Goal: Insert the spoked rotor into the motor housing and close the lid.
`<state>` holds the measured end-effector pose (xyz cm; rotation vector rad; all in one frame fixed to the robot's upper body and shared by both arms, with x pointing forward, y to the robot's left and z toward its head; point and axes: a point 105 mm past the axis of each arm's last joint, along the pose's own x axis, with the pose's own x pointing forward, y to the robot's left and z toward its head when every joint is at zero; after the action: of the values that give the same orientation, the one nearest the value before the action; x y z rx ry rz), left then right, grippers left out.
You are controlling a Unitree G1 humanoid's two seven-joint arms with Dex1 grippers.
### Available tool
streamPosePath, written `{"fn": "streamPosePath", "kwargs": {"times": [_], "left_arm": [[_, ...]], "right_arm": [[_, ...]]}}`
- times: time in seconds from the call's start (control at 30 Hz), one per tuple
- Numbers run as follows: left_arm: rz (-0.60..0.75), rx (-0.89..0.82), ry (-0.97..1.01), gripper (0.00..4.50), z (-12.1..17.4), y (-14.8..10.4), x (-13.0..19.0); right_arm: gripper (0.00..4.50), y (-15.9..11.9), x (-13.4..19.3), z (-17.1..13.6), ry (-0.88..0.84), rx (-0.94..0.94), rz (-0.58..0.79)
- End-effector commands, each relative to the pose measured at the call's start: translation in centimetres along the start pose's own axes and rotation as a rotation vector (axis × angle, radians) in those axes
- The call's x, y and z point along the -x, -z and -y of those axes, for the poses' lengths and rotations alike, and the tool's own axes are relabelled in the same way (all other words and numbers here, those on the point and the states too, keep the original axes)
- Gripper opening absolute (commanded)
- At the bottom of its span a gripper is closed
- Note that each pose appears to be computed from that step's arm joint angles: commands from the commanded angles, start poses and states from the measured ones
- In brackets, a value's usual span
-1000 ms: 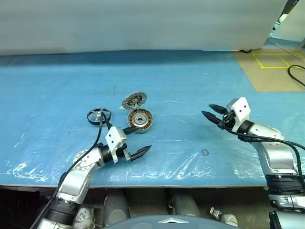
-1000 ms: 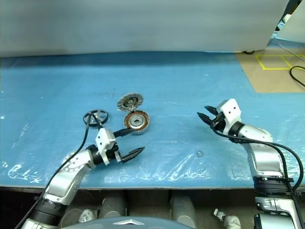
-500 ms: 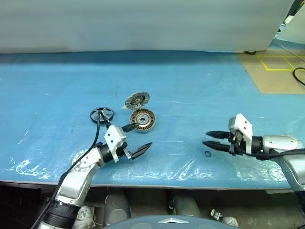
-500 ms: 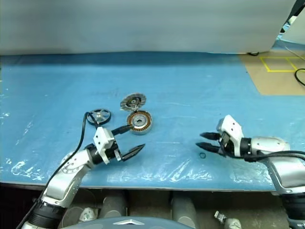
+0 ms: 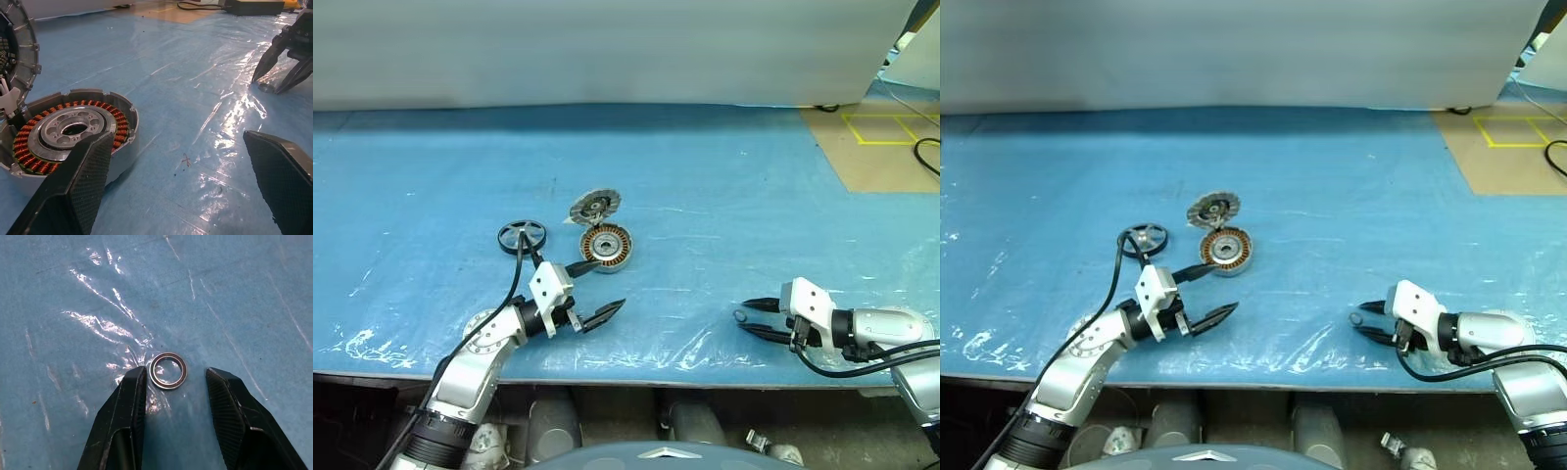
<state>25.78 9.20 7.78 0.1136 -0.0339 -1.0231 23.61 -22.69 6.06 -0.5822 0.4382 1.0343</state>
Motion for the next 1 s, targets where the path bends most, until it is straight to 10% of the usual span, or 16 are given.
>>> {"fn": "streamPosePath", "kwargs": {"times": [0.03,1.0], "left_arm": [[0.015,-0.029,-0.012,4.5,-0.1,-0.7,0.5],[-0.004,-0.026,-0.022,4.5,-0.5,-0.4,0.8]], "right_arm": [[1.98,0.4,-0.2,0.0,-0.009,0.041,-0.016],[1.98,1.2,-0.2,-1.1,-0.06,0.067,-0.046]]}}
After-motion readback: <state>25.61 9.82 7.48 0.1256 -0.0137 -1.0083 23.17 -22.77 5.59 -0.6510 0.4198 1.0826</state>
